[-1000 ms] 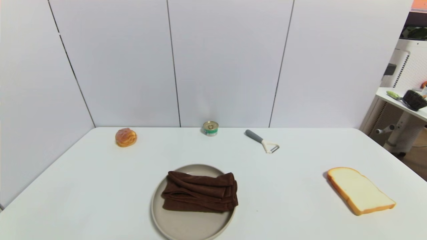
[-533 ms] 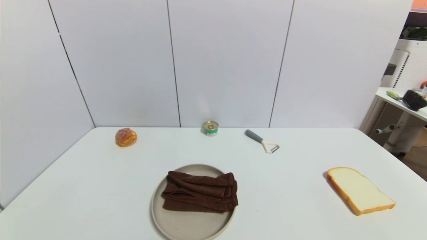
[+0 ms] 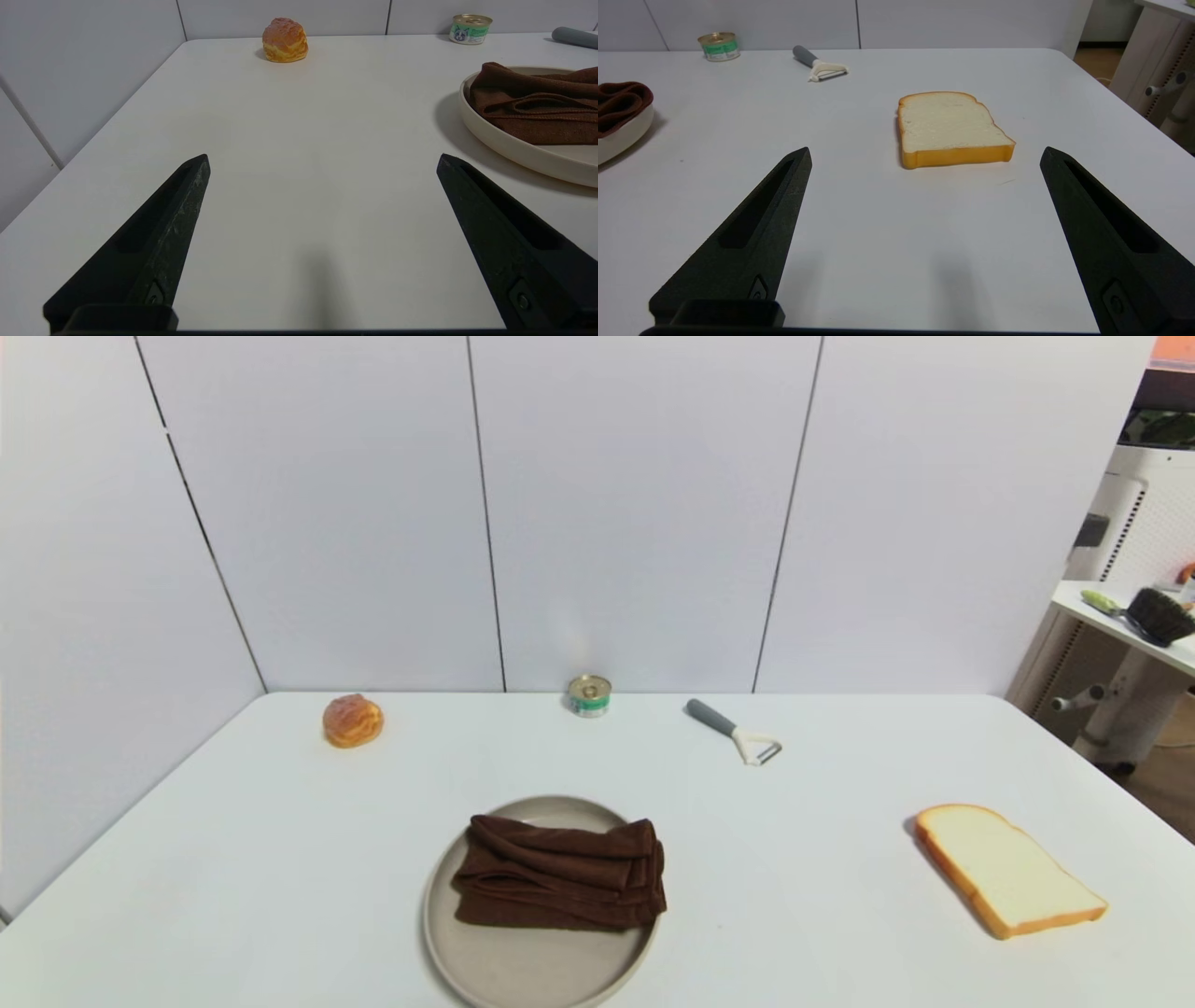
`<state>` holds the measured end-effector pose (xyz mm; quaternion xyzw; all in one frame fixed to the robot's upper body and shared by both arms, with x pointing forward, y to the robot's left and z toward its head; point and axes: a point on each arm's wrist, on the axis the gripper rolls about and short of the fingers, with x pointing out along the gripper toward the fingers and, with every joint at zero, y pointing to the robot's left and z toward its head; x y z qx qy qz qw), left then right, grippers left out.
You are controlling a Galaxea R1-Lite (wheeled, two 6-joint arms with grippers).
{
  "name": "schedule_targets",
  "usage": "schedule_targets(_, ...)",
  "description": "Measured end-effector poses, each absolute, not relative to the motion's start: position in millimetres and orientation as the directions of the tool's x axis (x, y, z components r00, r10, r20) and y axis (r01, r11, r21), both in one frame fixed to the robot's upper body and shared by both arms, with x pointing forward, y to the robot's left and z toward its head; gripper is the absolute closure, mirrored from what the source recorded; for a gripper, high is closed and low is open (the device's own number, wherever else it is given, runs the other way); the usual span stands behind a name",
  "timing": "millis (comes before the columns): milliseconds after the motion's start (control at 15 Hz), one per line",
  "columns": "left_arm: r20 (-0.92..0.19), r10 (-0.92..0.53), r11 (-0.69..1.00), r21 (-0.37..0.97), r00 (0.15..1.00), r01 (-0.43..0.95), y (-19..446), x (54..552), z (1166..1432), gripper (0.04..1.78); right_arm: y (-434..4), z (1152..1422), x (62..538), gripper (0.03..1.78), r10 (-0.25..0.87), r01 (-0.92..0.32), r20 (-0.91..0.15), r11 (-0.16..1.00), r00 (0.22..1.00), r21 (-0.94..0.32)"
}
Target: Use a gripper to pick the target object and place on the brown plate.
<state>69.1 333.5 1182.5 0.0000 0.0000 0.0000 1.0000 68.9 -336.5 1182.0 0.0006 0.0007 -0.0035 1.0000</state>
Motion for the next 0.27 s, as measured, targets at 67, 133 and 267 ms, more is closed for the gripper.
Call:
schedule_targets(67,0.0,0.0,1.0,0.0,1.0,0.0,333.5,69.1,1182.5,0.07,-336.5,1182.0,68.9,0.12,-0.007,0.007,-0.001,1.0,1.0,0.001)
schedule_targets(133,0.0,0.0,1.0,0.0,1.0,0.0,333.5,69.1,1182.5,0.07,-336.5,1181.7,68.9,0.12,-0.007,0.007,-0.004,1.0,1.0,-0.001)
schedule_targets(267,0.0,0.0,1.0,0.0,1.0,0.0,333.5,69.1,1182.5,0.07,-336.5,1182.2,68.9,0.12,-0.007,0.007,-0.001,1.0,1.0,-0.002)
